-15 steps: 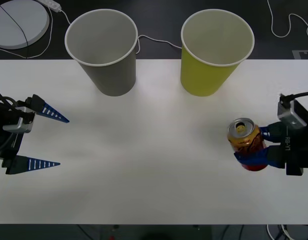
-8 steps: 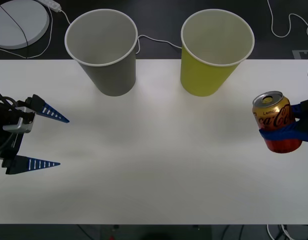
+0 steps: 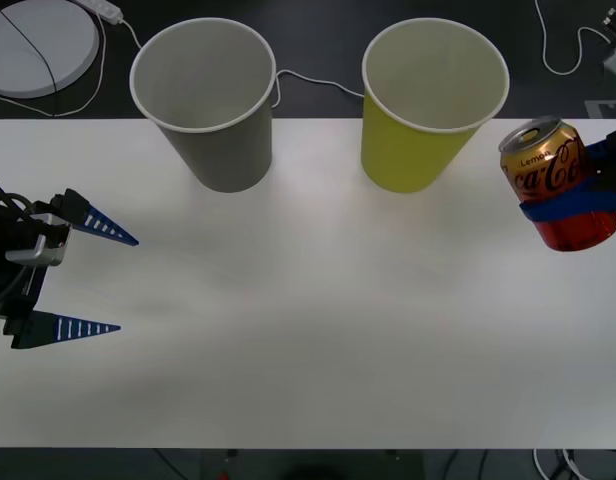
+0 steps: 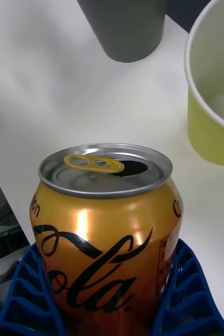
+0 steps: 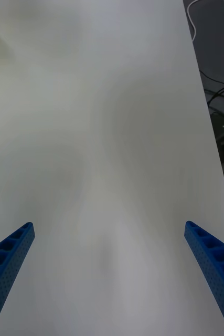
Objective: Put the can into the green bin and the plastic bottle into the gray bin
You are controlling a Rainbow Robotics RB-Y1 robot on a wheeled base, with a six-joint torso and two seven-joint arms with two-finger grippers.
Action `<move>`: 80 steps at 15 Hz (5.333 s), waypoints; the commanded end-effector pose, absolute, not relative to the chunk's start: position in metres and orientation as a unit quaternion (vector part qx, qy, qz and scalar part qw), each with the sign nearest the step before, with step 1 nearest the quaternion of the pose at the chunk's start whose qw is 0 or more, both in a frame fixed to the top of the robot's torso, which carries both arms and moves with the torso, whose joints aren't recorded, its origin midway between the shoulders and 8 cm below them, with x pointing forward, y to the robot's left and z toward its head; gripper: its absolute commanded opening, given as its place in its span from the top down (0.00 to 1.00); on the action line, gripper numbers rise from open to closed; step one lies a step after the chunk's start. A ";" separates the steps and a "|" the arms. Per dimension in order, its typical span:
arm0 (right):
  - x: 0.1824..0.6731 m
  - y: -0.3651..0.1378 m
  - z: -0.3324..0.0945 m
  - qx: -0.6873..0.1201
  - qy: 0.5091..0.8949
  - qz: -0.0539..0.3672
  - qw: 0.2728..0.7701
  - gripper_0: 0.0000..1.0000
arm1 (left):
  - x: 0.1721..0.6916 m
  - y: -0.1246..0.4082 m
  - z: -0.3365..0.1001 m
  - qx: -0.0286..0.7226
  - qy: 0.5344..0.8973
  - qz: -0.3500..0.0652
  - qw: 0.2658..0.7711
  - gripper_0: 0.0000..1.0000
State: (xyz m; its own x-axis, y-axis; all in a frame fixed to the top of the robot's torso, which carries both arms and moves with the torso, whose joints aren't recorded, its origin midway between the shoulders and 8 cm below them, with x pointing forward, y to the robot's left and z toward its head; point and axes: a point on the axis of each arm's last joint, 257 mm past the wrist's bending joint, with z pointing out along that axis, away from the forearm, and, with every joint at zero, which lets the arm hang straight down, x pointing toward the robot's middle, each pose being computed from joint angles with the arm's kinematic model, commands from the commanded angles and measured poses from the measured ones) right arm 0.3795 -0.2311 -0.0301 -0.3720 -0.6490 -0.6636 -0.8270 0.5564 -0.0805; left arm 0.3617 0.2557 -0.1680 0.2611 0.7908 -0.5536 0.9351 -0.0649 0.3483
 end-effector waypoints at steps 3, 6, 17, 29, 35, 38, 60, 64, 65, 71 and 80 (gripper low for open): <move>0.427 -0.227 -0.003 -0.464 0.818 0.081 0.330 1.00 | 0.362 0.256 -0.168 0.722 0.598 -0.109 0.332 0.00; 0.461 -0.218 0.000 -0.457 0.825 0.067 0.326 1.00 | 0.362 0.256 -0.168 0.722 0.598 -0.109 0.332 0.00; 0.559 -0.184 0.024 -0.428 0.843 0.027 0.324 1.00 | 0.362 0.256 -0.168 0.722 0.598 -0.109 0.332 0.00; 0.596 -0.189 0.036 -0.424 0.842 -0.022 0.333 0.95 | 0.362 0.256 -0.168 0.722 0.598 -0.109 0.332 0.00; 0.586 -0.200 0.047 -0.453 0.826 -0.026 0.335 0.00 | 0.362 0.256 -0.168 0.722 0.598 -0.109 0.332 0.00; 0.567 -0.212 0.053 -0.455 0.825 0.022 0.335 0.00 | 0.362 0.256 -0.168 0.722 0.598 -0.109 0.332 0.00; 0.414 -0.308 -0.050 -0.680 0.612 0.105 0.391 0.00 | 0.362 0.256 -0.168 0.722 0.598 -0.109 0.332 0.00; 0.399 -0.314 -0.079 -0.693 0.588 0.114 0.401 0.00 | 0.362 0.256 -0.168 0.722 0.598 -0.109 0.332 0.00; 0.397 -0.313 -0.085 -0.695 0.583 0.118 0.403 0.00 | 0.362 0.256 -0.168 0.722 0.598 -0.109 0.332 0.00; 0.375 -0.313 -0.129 -0.712 0.558 0.135 0.405 0.00 | 0.362 0.256 -0.168 0.722 0.598 -0.109 0.332 0.00; 0.342 -0.306 -0.162 -0.699 0.564 0.139 0.416 0.00 | 0.362 0.256 -0.168 0.722 0.598 -0.109 0.332 0.00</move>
